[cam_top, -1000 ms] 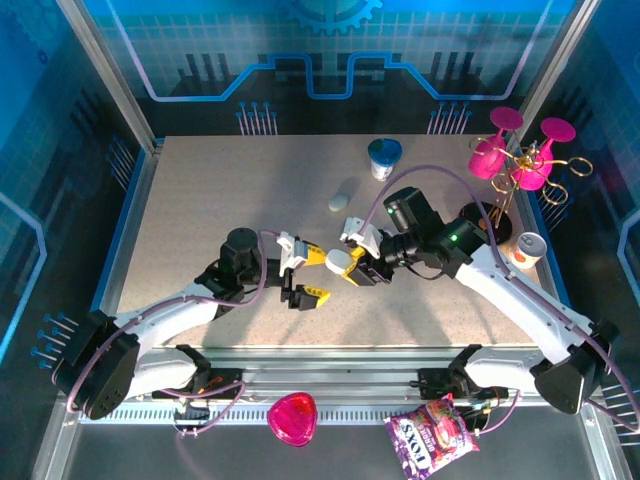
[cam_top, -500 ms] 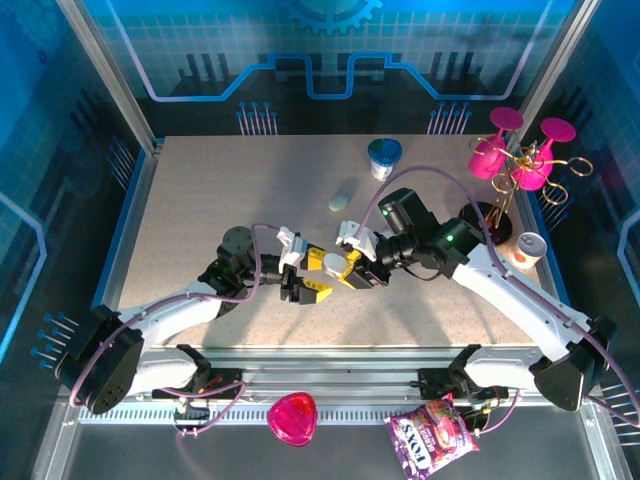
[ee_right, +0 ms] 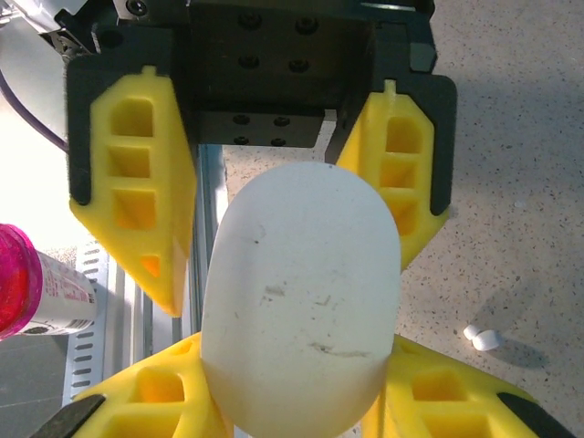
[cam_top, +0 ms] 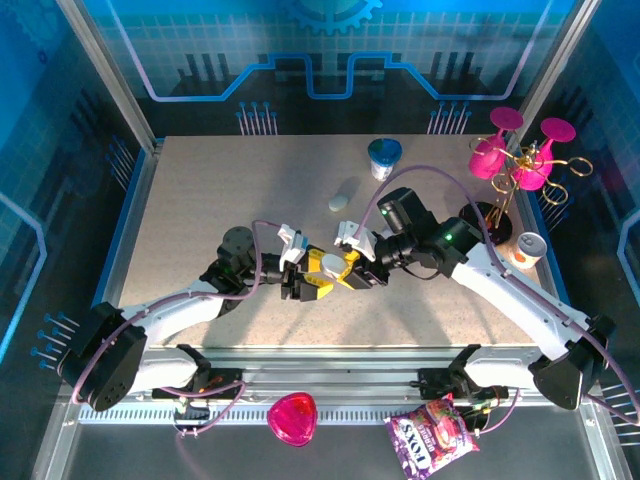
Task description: Insert wireless bluetooth earbuds into charging case
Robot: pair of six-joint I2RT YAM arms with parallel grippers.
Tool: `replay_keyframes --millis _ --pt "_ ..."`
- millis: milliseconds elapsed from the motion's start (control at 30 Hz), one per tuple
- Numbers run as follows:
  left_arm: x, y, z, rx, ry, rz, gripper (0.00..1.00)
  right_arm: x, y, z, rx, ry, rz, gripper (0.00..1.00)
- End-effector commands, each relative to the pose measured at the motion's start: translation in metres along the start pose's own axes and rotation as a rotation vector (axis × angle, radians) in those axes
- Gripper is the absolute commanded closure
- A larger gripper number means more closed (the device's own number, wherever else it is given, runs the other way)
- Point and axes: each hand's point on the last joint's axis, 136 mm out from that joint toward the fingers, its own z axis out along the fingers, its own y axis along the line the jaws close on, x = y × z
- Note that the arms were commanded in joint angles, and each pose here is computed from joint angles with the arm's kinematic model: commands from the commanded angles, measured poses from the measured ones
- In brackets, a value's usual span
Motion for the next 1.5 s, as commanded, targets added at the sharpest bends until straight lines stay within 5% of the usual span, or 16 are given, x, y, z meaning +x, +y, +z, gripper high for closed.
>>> replay_keyframes --millis 0,133,567,700,867,1467 --pt "-0.018 -0.010 0.003 0.051 -0.033 0.087 0.40 -0.005 0.005 0.003 -0.022 0.004 -0.026 0.70" --pt "-0.018 -0.009 0.003 0.044 -0.031 0.090 0.41 -0.004 0.006 0.003 -0.025 0.011 -0.028 0.70" --pt "-0.017 -0.012 0.003 0.057 -0.028 0.089 0.68 -0.005 0.003 0.005 -0.017 0.020 -0.027 0.70" --pt "-0.017 -0.013 0.002 0.056 -0.029 0.095 0.76 -0.007 0.002 0.003 -0.002 0.008 -0.031 0.58" --pt "-0.015 -0.015 0.002 0.068 -0.026 0.098 0.77 -0.010 -0.002 -0.002 0.032 -0.025 -0.015 0.46" --pt "-0.003 -0.020 -0.003 0.059 0.014 0.136 0.77 -0.012 -0.017 -0.018 0.086 -0.081 0.069 0.45"
